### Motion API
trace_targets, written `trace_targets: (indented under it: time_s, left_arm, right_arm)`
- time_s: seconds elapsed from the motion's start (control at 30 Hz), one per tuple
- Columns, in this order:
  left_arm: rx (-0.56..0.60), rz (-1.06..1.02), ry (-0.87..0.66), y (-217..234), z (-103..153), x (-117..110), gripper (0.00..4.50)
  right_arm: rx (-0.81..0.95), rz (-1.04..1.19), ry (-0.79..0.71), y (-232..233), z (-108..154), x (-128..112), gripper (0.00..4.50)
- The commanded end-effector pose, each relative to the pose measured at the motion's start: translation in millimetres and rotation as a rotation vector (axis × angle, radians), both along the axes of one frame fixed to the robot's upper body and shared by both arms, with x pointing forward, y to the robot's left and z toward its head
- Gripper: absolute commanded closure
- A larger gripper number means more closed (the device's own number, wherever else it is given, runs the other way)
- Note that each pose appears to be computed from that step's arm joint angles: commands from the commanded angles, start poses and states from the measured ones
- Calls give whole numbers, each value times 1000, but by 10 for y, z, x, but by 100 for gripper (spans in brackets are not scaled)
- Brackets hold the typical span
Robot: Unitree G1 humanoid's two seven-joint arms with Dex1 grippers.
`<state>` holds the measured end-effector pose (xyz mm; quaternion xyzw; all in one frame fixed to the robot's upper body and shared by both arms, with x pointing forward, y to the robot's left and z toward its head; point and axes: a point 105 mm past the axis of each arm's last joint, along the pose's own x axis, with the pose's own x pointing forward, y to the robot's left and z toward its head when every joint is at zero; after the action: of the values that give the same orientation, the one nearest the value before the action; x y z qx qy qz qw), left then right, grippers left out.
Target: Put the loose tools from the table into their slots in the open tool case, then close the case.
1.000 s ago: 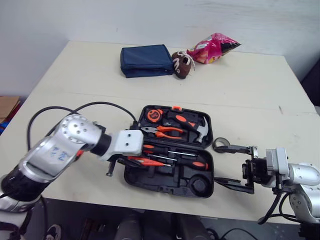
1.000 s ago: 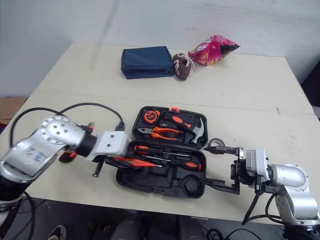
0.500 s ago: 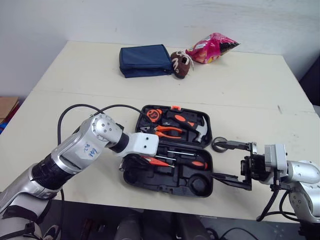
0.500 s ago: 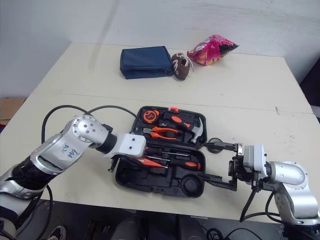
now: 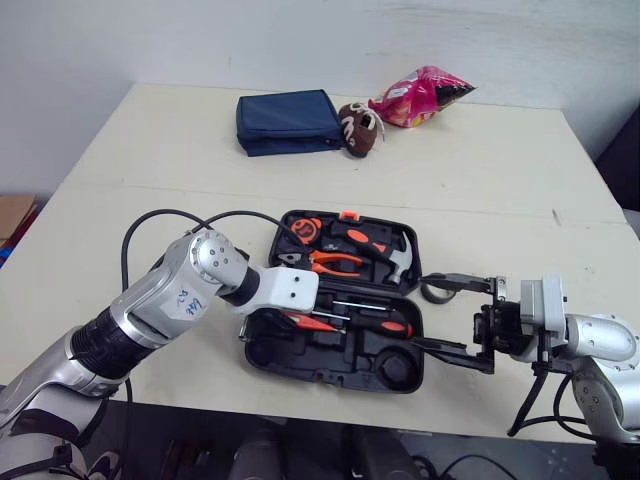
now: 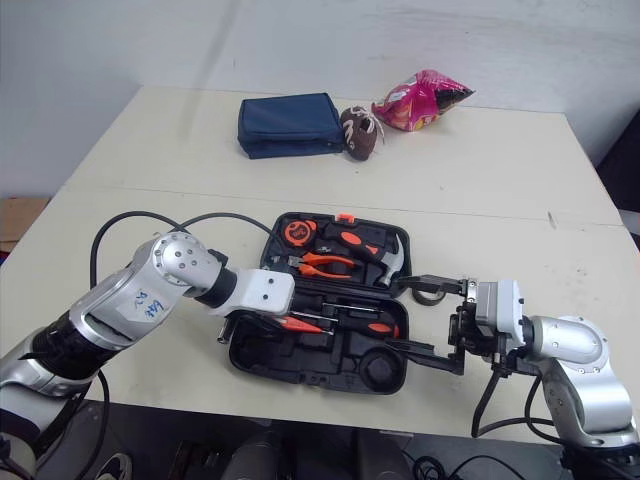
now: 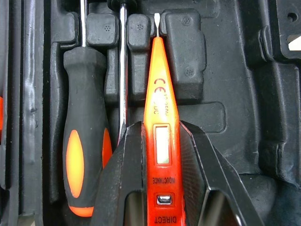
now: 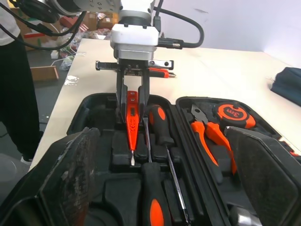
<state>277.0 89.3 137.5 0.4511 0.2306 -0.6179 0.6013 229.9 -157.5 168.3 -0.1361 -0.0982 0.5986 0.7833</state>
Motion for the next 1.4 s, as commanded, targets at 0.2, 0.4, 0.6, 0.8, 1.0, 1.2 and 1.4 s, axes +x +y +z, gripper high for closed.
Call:
trace_targets:
  time_s: [0.2,0.4,0.6,0.8,1.0,1.2,1.4]
  left_arm:
    - [-4,37,-21,27,-33,15,418]
    - [-51,10,-53,-34,42,30,418]
    - [-57,13,-42,-5,111,9,418]
    - [-33,38,-35,23,-3,34,418]
    - [-31,30,-24,13,-1,10,418]
    - [-52,-18,-65,-5,143,-20,204]
    - [-103,-52,-32,-31,365,-173,204]
  right_arm:
    - [-5,3,-31,-13,35,29,0]
    - [-4,7,-29,-53,8,10,0]
    - [-2,11,-27,-71,8,-39,0]
    - [2,15,-30,-30,72,-97,0]
    - [2,10,-26,-36,81,-100,0]
    - [6,7,-17,-57,51,-94,0]
    - [6,10,2,-75,10,-103,0]
